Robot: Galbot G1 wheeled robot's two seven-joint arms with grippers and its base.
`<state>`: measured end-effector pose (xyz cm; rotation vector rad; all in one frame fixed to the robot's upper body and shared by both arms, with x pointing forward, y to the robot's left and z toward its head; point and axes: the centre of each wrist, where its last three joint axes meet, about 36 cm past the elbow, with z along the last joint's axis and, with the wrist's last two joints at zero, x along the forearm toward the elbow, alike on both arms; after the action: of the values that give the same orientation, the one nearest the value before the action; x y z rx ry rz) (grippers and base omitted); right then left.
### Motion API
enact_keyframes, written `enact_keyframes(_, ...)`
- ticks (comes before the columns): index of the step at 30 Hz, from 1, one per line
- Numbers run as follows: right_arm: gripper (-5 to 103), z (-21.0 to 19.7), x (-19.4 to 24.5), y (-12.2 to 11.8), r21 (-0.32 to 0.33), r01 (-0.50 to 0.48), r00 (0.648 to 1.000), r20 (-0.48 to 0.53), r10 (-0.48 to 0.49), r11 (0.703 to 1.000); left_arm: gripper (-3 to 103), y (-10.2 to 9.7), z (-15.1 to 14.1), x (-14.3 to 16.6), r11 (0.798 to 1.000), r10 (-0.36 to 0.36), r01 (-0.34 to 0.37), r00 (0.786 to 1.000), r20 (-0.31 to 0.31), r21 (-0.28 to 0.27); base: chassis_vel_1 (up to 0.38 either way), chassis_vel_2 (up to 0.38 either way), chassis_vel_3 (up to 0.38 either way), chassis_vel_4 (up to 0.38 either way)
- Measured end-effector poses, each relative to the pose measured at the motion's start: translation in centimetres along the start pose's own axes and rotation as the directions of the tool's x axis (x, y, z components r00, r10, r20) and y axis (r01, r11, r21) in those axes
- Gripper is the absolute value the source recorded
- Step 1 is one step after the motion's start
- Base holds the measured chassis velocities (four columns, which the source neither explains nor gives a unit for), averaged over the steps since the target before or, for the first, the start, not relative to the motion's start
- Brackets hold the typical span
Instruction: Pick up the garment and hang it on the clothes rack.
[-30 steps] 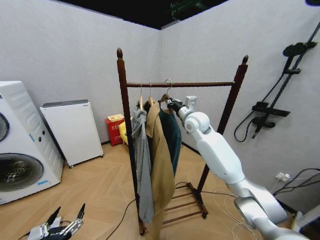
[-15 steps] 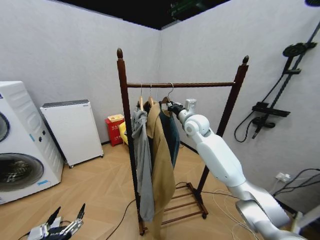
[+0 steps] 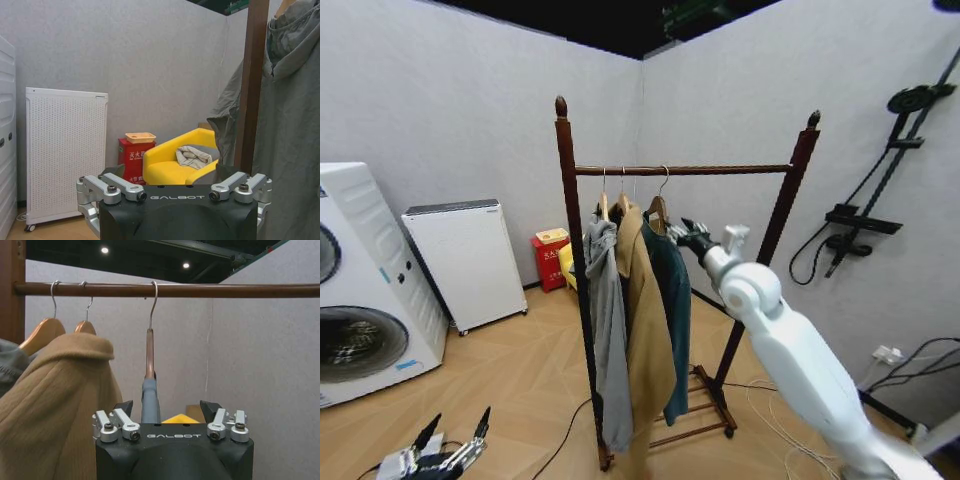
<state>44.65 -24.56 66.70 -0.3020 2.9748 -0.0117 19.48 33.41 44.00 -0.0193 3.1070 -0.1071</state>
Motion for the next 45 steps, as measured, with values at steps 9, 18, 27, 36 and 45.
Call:
enact_keyframes(9, 99, 4.7, 10.0, 2.3, -0.007, -0.125, 0.987, -0.099, 0.124, 0.992, 100, 0.0, 0.0, 0.0, 1.000, -0.001, 0.001, 1.000, 0.000, 0.000, 0.000, 0.000, 0.000, 0.000)
enact_keyframes(18, 100, 6.1, 14.8, 4.5, -0.047, -0.221, 0.965, -0.154, 0.212, 0.974, 100, 0.0, 0.0, 0.0, 1.000, -0.001, 0.001, 1.000, 0.000, 0.000, 0.023, -0.019, -0.029, 0.017)
enact_keyframes(27, 100, 6.2, 15.2, 4.8, -0.051, -0.243, 0.964, -0.124, 0.235, 0.969, 100, 0.0, 0.0, 0.0, 1.000, -0.001, 0.001, 1.000, 0.000, 0.000, 0.161, -0.153, -0.153, 0.148)
enact_keyframes(36, 100, 6.7, 15.9, 5.2, -0.055, -0.249, 0.963, -0.119, 0.241, 0.967, 100, 0.0, 0.0, 0.0, 1.000, -0.001, 0.001, 1.000, 0.000, 0.000, 0.079, -0.145, -0.170, 0.099)
enact_keyframes(45, 100, 7.2, 16.2, 5.4, -0.038, -0.264, 0.961, -0.097, 0.259, 0.964, 100, 0.0, 0.0, 0.0, 1.000, -0.001, 0.001, 1.000, 0.000, 0.000, -0.116, -0.064, -0.041, -0.095)
